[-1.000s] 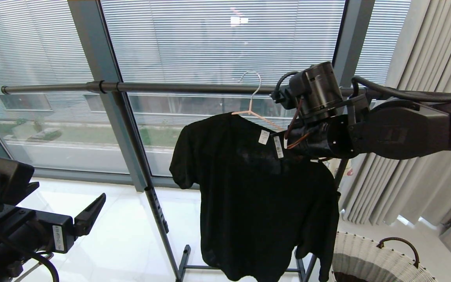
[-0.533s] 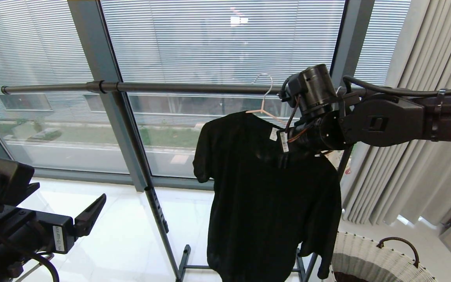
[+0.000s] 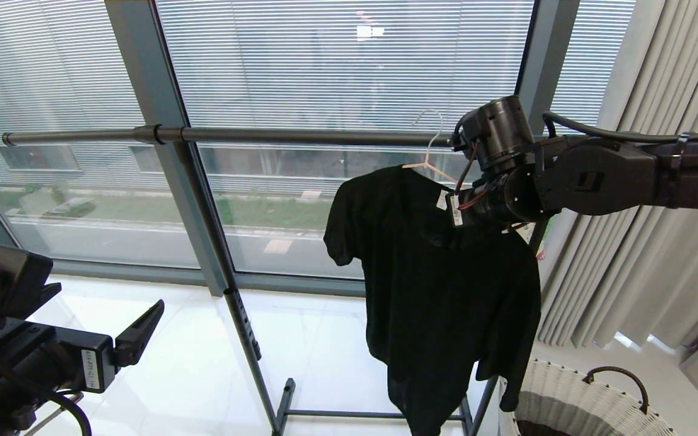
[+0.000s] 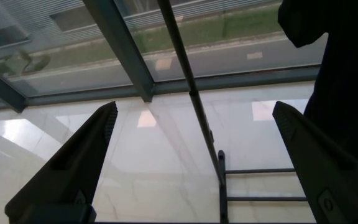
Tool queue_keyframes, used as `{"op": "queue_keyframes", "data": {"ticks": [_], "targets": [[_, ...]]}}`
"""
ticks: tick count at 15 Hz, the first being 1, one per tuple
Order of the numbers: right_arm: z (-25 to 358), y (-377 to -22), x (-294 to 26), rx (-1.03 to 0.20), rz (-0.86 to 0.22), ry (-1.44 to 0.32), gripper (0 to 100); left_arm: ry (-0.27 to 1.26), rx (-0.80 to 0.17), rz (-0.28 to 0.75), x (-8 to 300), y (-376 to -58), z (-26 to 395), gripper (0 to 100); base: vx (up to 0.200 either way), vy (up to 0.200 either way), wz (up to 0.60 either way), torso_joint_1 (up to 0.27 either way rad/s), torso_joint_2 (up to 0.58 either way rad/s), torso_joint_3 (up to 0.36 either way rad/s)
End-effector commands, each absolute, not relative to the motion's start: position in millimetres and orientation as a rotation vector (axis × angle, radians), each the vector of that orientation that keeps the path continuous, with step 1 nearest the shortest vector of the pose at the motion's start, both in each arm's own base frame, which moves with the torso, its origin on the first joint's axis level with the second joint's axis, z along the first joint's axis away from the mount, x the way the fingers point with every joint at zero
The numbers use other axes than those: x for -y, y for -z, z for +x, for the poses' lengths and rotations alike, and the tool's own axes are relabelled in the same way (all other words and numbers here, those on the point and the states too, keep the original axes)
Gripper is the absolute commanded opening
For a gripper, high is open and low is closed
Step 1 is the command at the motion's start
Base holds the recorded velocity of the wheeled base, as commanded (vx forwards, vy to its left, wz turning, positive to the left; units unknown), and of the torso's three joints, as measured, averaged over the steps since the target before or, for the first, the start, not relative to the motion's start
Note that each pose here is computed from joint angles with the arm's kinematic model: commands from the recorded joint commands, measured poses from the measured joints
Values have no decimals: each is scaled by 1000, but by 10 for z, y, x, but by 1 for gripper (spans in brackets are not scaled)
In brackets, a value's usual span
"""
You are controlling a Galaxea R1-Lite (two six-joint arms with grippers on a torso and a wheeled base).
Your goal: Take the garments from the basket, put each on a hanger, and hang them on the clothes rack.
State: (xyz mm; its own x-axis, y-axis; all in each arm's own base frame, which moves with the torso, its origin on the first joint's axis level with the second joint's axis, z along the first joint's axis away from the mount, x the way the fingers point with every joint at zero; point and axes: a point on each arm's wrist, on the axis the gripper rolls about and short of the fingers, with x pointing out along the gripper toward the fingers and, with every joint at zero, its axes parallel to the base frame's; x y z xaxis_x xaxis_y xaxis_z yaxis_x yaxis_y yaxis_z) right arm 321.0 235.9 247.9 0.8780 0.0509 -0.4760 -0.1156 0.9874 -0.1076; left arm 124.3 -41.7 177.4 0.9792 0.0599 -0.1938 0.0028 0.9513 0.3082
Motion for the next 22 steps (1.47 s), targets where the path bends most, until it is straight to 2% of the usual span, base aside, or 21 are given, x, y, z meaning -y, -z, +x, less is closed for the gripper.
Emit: {"op": "queue_keyframes", "data": {"ticks": [1, 6, 14, 22], "targets": [[3263, -2436, -2337, -497, -141, -59, 0, -30, -201, 312, 417, -1776, 1242, 100, 0, 0, 0, 0, 0, 0], [3358, -2313, -2378, -508, -165, -22, 0, -31, -197, 308, 414, -1782, 1234, 100, 0, 0, 0, 0, 0, 0], [3507, -2375, -2350, -473, -157, 3, 0, -9, -208, 301, 423, -1755, 1242, 100, 0, 0, 0, 0, 0, 0], [3601, -2248, -2377, -492, -171, 15, 0, -7, -206, 301, 424, -1757, 1238, 100, 0, 0, 0, 0, 0, 0]]}}
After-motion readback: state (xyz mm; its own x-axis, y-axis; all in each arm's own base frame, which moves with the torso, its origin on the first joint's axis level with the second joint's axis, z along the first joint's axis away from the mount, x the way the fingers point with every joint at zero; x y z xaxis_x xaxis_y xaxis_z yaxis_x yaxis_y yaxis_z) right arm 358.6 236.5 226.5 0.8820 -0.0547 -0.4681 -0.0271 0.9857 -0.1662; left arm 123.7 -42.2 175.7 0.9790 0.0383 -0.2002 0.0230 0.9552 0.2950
